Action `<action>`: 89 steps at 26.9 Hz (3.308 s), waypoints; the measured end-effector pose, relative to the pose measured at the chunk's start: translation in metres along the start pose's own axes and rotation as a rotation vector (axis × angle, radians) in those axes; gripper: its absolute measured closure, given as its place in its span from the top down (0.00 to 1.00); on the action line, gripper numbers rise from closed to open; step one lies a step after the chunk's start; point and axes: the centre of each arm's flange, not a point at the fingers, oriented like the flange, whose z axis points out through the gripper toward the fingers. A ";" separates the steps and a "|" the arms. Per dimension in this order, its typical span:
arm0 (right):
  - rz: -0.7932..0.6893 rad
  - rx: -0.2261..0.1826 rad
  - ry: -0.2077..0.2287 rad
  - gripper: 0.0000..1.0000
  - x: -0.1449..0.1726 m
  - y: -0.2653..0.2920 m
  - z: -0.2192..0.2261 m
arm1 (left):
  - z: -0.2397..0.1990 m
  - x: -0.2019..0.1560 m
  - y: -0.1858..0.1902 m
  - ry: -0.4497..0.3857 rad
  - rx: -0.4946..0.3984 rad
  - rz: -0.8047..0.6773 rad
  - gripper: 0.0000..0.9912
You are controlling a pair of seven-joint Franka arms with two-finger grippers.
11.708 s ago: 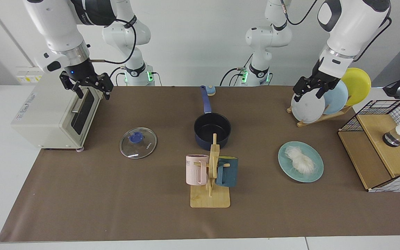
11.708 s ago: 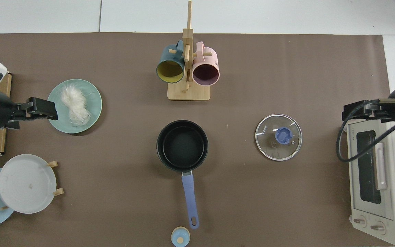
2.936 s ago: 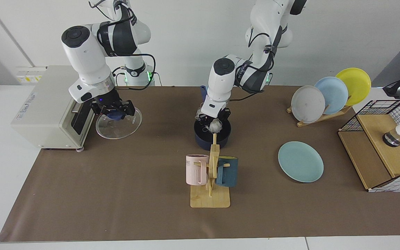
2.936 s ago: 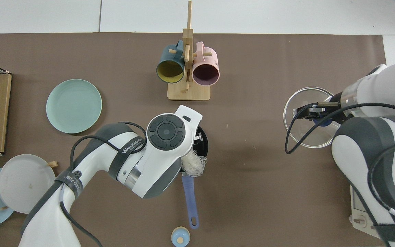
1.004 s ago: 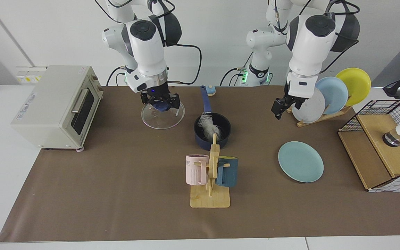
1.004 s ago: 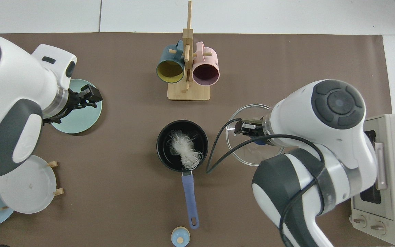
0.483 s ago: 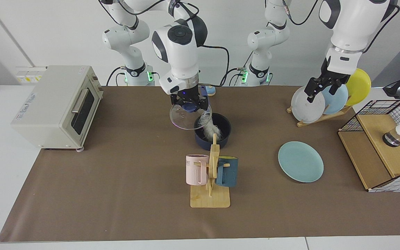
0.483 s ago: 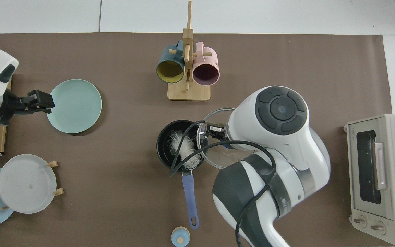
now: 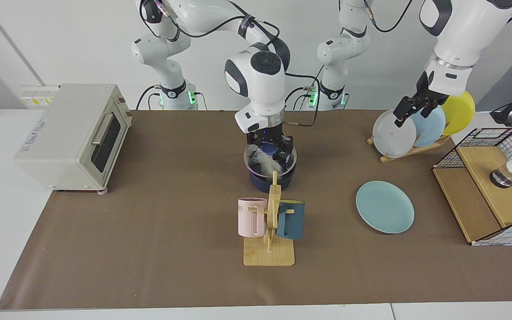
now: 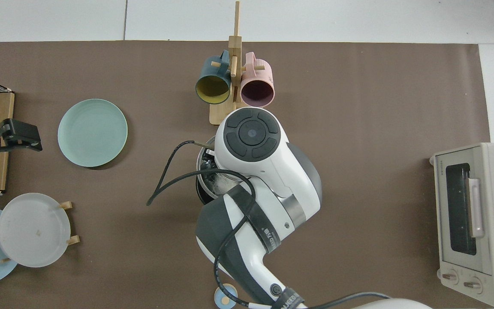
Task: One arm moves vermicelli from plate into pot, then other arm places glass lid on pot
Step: 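Lower the glass lid onto the saucepan with the right gripper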
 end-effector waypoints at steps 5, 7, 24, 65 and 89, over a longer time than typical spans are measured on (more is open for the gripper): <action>0.002 -0.009 -0.005 0.44 -0.005 -0.010 0.022 | -0.002 0.002 -0.019 -0.006 -0.001 0.044 1.00; -0.003 -0.017 -0.006 0.44 -0.007 -0.012 0.027 | -0.004 0.003 -0.026 -0.003 -0.004 0.055 1.00; -0.005 -0.051 -0.016 0.44 -0.013 -0.005 0.067 | -0.008 -0.002 -0.018 0.002 -0.015 0.177 1.00; 0.063 -0.051 -0.011 0.44 -0.027 -0.001 0.072 | -0.016 -0.007 -0.005 0.012 -0.078 0.253 1.00; 0.069 -0.054 -0.011 0.44 -0.026 0.000 0.073 | -0.016 -0.007 -0.007 0.012 -0.076 0.249 1.00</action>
